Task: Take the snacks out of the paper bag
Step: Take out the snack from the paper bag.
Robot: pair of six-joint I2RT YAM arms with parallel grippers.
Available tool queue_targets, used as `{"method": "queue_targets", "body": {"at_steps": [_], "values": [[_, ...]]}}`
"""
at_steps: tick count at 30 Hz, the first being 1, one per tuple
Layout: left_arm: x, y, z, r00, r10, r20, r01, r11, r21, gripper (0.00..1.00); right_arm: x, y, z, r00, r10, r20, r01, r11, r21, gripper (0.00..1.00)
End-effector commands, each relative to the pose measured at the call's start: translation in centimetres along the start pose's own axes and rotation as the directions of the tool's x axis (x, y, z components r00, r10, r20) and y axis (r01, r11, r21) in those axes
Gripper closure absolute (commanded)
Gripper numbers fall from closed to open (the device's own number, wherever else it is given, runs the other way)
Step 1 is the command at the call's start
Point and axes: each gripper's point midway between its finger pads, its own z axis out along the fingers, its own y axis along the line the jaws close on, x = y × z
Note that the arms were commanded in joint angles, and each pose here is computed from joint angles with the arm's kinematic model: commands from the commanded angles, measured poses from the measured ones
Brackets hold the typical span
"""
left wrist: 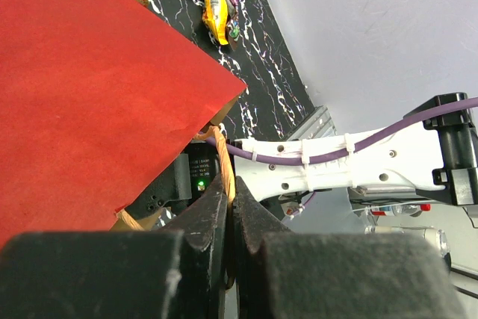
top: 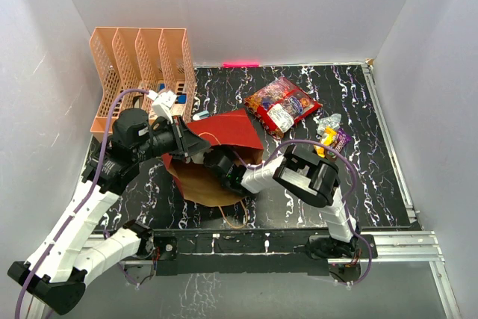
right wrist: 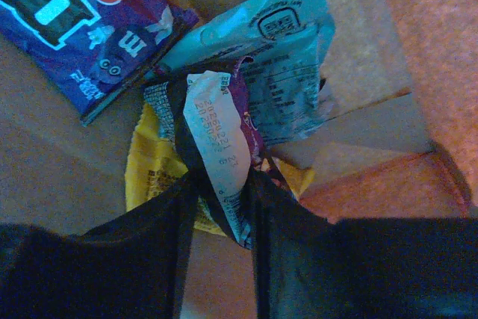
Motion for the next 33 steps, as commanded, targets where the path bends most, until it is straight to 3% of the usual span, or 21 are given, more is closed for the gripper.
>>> {"method": "queue_targets", "body": {"at_steps": [1, 15, 18, 22, 26, 31, 33], "values": [[-0.7, -1.4, -0.8, 1.0, 0.015, 0.019, -0.016, 0.999, 0.03, 1.0, -1.6, 0.5, 0.1, 0.991, 0.131, 0.019, -0.13, 0.989, -0.07, 0.69], [-0.6, -1.2, -0.4, 1.0, 0.014, 0.012, -0.015, 0.999, 0.035, 1.0, -6.7, 0.0, -6.2, 0.933, 0.341, 0.117, -0.289, 0.901, -0.323, 0.81], [-0.7, -1.3, -0.4, 1.0, 0.017, 0.014, -0.017, 0.999, 0.035, 1.0, -8.3, 0.3, -9.1, 0.911, 0.373, 0.175, -0.265, 0.855, -0.445, 0.87], [-0.7, -1.1, -0.3, 1.0, 0.021, 0.01, -0.021, 0.999, 0.031, 1.0, -9.3, 0.6, -13.7, 0.871, 0.432, 0.234, -0.22, 0.77, -0.599, 0.87], [-0.7, -1.0, -0.1, 1.0, 0.025, 0.012, -0.025, 0.999, 0.03, 1.0, -8.8, 2.2, -18.2, 0.874, 0.414, 0.255, -0.095, 0.659, -0.746, 0.87], [-0.8, -0.9, -0.1, 1.0, 0.028, 0.013, -0.028, 0.999, 0.027, 1.0, -7.7, 2.3, -23.4, 0.883, 0.37, 0.288, 0.051, 0.535, -0.843, 0.83], [-0.7, -0.8, 0.0, 1.0, 0.029, 0.012, -0.029, 0.999, 0.024, 1.0, -7.6, 1.2, -24.9, 0.871, 0.359, 0.336, 0.101, 0.539, -0.836, 0.83]]}}
